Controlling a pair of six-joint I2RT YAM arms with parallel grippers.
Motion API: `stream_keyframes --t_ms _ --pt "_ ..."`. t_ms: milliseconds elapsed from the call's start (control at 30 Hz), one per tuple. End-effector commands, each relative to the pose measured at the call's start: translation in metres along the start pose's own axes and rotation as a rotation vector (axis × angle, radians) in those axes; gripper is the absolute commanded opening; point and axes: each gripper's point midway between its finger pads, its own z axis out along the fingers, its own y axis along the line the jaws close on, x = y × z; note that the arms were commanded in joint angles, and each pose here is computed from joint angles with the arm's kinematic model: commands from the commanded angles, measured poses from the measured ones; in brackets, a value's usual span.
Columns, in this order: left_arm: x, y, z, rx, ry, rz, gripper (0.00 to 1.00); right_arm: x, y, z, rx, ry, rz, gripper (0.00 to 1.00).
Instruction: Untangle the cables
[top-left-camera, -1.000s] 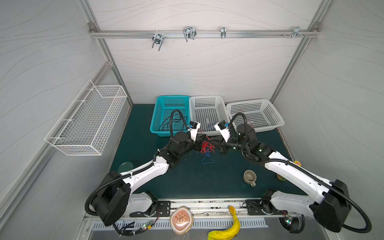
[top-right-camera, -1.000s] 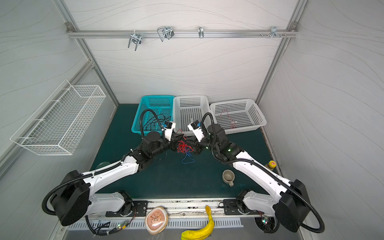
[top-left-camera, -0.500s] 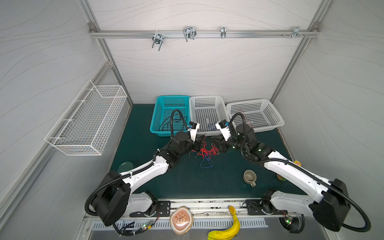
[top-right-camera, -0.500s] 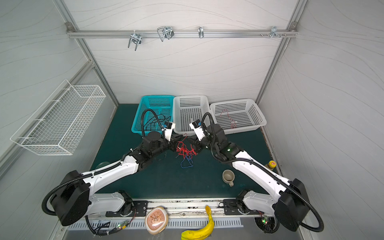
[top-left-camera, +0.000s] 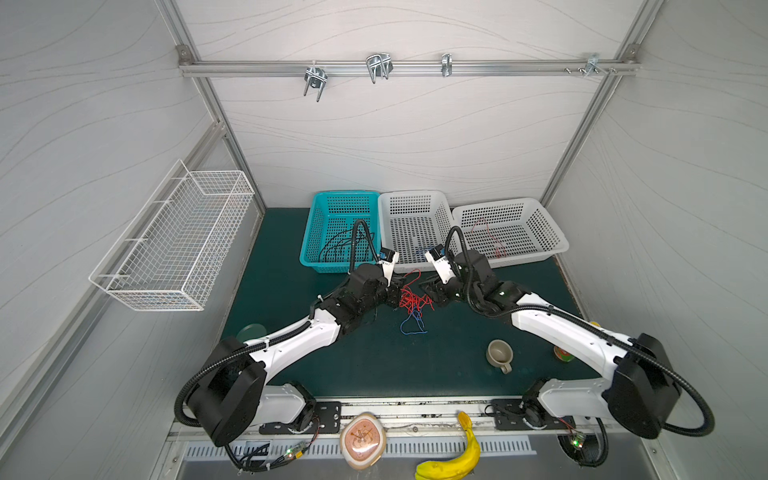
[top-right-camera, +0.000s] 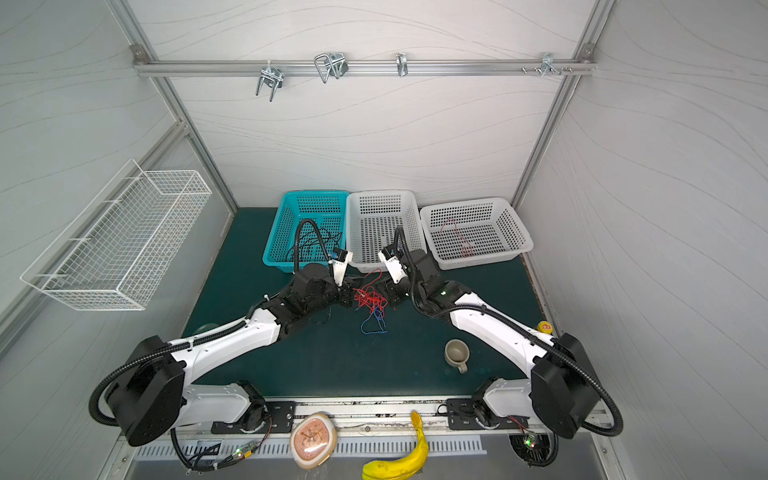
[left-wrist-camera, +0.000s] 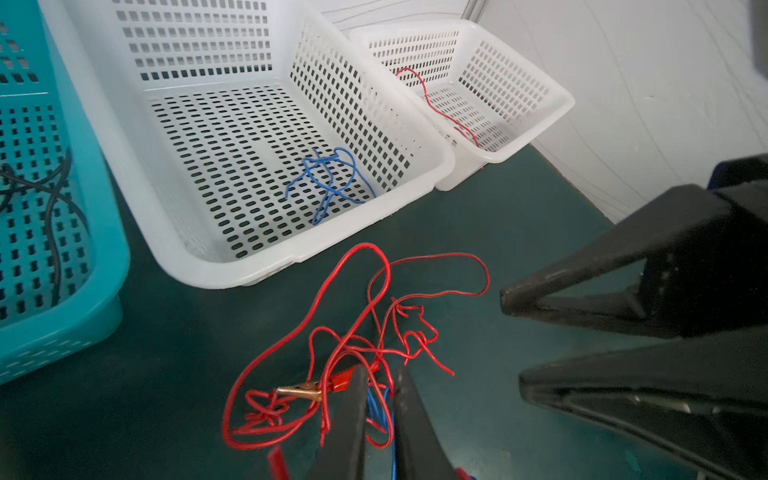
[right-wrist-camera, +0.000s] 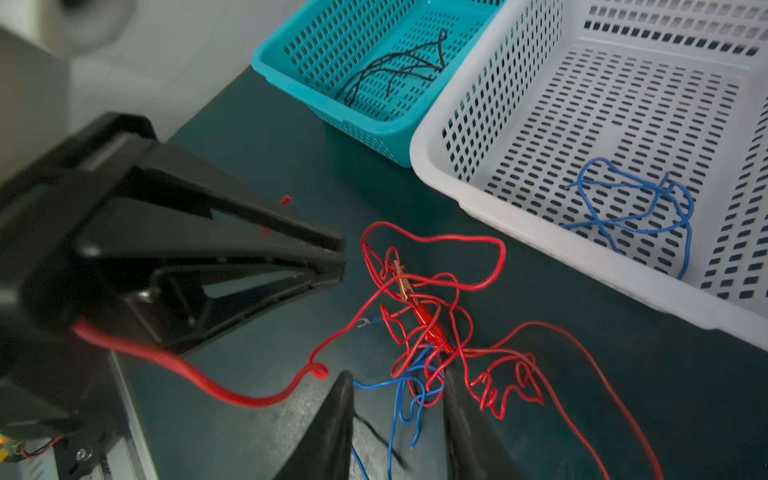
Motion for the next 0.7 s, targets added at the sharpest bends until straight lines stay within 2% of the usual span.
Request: stream_keyframes --t_ms 0,133,233,367,567,600,667 --pt "-0.022 0.004 -0.002 -0.051 -0.046 0.007 0.16 0.038 -0.010 0.009 0.048 0.099 0.047 0.42" --pt "-0.016 0.012 -0.001 -0.088 -0.026 0.007 0.16 0.072 -0.011 0.017 0.046 0.150 0.104 0.50" --pt "-0.012 0.016 0.000 -0.106 -0.016 0.002 0.16 0.097 -0.003 0.028 0.065 0.225 0.060 0.56" --pt "-0.009 0.019 0.003 -0.120 -0.011 -0.005 0.16 0.116 0.011 0.045 0.067 0.278 0.009 0.59" --pt "-0.008 0.022 0.004 -0.138 -0.004 -0.007 0.16 0.133 0.027 0.072 0.063 0.353 -0.050 0.57" --pt "-0.008 0.023 0.003 -0.142 -0.004 -0.007 0.16 0.136 0.027 0.077 0.072 0.367 -0.058 0.56" --pt "-0.006 0.025 0.003 -0.150 0.001 -0.004 0.16 0.142 0.026 0.082 0.091 0.392 -0.068 0.45"
